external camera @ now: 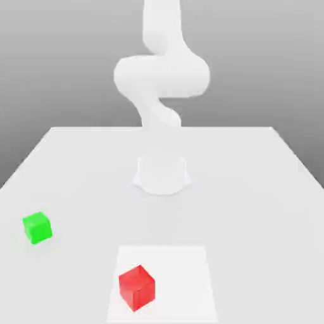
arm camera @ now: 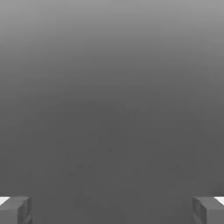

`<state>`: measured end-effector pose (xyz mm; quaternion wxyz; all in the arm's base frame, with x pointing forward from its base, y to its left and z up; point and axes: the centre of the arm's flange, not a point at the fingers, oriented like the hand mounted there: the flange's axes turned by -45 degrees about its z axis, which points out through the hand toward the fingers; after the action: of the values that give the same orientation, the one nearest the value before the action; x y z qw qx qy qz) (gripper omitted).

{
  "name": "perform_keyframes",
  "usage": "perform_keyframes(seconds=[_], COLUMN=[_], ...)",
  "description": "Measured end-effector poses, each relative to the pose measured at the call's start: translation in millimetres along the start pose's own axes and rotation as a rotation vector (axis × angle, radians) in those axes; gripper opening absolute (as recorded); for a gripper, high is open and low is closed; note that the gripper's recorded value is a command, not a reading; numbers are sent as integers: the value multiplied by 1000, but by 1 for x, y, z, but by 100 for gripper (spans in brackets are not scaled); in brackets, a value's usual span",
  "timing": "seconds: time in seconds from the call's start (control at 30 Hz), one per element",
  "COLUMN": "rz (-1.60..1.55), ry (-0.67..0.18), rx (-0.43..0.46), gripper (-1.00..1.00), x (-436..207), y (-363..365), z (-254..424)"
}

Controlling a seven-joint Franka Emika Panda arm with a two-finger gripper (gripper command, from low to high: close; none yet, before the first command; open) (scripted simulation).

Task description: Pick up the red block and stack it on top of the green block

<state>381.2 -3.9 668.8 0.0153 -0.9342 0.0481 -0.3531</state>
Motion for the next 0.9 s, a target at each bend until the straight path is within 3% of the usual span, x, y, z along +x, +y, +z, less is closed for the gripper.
perform_keyframes(seconds=[0.33,0.73,0.9], rz=[351,753,791], ry=[-299,-616,-648], rx=[-97,-329,-361], gripper=[0,0,0], x=[-60,-227,-277], y=[25,64,70], z=[204,374,420])
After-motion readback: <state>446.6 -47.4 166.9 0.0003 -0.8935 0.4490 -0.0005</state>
